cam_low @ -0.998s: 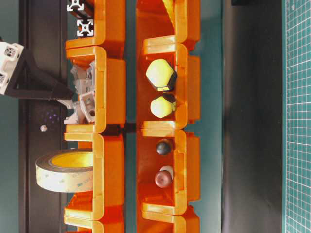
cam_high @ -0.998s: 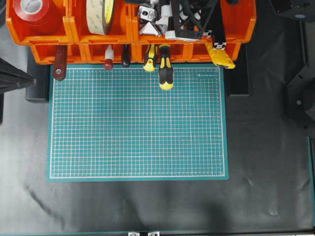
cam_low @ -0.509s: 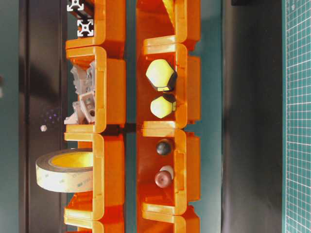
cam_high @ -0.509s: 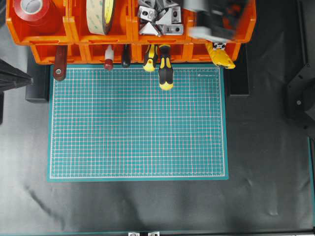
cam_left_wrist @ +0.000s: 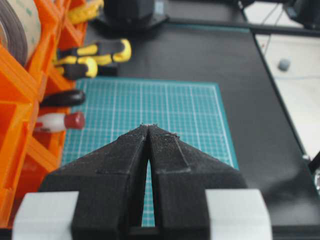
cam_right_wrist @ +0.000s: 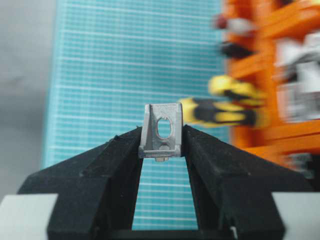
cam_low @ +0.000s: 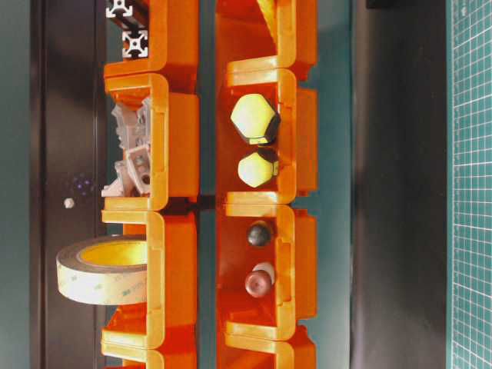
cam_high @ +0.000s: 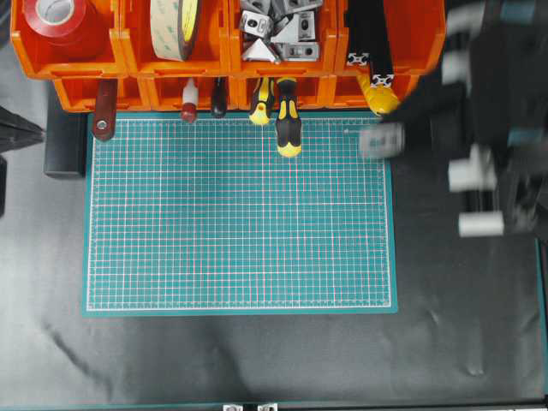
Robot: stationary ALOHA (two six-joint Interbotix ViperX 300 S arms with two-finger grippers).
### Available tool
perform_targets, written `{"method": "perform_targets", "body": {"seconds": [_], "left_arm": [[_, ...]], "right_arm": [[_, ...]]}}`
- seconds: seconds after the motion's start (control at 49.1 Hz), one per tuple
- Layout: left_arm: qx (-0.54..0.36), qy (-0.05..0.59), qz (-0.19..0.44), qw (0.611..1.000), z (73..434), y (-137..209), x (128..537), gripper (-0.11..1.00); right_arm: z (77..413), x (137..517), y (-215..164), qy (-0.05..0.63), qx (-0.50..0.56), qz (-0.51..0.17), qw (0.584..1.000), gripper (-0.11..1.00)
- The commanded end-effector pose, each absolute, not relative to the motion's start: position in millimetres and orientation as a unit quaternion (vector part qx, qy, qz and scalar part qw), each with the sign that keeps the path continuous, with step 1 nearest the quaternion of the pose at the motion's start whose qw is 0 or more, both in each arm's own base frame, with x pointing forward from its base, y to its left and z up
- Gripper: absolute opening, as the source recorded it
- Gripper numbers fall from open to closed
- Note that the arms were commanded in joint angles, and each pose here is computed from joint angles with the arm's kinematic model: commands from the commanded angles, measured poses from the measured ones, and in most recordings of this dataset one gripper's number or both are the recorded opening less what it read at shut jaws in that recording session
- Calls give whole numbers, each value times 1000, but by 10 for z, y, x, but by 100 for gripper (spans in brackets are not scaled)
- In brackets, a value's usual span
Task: Pick corner brachets from container rack with right arm.
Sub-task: 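Lift the silver bracket out of the bin and carry it over the mat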
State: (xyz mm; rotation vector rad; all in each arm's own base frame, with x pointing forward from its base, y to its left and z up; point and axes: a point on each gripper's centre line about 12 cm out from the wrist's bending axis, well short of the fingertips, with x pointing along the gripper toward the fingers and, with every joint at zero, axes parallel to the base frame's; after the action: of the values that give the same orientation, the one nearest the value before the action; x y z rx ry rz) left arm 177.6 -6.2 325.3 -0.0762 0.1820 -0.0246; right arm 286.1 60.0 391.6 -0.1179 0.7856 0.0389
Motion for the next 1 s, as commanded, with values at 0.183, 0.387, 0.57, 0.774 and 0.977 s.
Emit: {"method": "perform_targets", "body": {"seconds": [0.183,0.387,0.57,0.774,0.977], "left_arm": [[-35,72,-13,997,3399,-61,1769,0],[-26,72,-13,997,3393,-59,1777,0],[-23,64,-19,998,3412,-78,1775,0],[-20,73,-27,997,3367,-111,1814,0],[-17,84,-33,996,3318,-135,1837,0]], "right_arm": [[3335,2955,1004,380,-7,56,923,23],[2914,3201,1160,425,-21,56,903,23],[2545,3505,1200,451,-26,47,891,23],[2185,3831,1111,475,-24,26,879,23],[2022,4081,1011,480,-18,10,877,23]]}}
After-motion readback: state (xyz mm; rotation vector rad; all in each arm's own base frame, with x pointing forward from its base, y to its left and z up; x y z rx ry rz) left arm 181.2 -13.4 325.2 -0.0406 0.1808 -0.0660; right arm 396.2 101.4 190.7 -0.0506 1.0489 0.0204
